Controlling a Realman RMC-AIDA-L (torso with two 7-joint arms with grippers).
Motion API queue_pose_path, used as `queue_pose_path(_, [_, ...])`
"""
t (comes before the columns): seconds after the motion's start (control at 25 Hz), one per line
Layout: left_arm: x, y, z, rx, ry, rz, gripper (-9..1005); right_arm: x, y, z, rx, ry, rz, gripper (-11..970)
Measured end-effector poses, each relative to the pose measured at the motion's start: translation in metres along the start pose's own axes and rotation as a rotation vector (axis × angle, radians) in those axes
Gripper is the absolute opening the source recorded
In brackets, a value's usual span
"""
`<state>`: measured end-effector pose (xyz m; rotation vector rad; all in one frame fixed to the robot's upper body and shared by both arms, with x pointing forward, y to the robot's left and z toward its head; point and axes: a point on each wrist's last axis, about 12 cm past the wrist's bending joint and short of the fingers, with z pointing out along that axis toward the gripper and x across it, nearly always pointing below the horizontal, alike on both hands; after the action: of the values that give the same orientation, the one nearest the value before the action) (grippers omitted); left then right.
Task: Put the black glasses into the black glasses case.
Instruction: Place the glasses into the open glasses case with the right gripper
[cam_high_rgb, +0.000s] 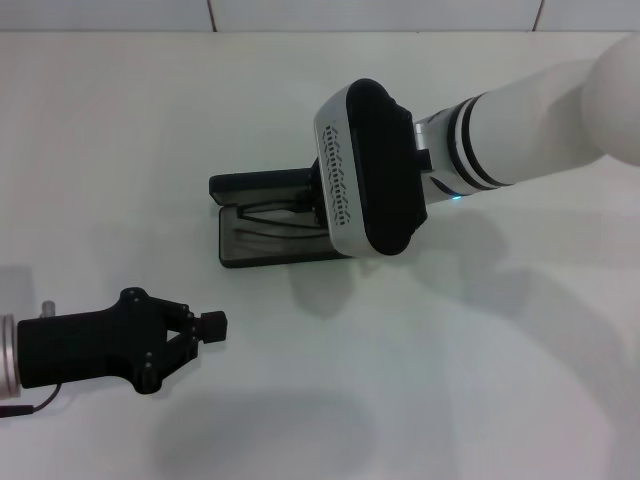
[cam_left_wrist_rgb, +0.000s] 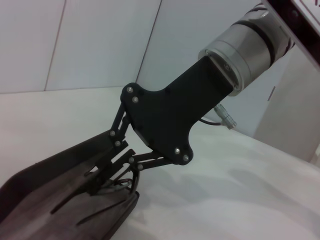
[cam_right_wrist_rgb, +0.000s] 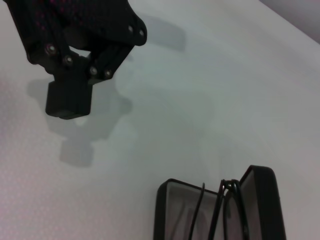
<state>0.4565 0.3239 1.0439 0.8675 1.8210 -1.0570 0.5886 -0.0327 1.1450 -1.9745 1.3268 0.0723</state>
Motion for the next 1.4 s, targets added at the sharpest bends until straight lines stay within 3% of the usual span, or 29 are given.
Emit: queue_pose_path(1.4, [-0.0011,0.0002,0.0034,0.010,0.003,0.004,0,0.0021,0.0073,0.0100,0.026,0.010,-0.040,94])
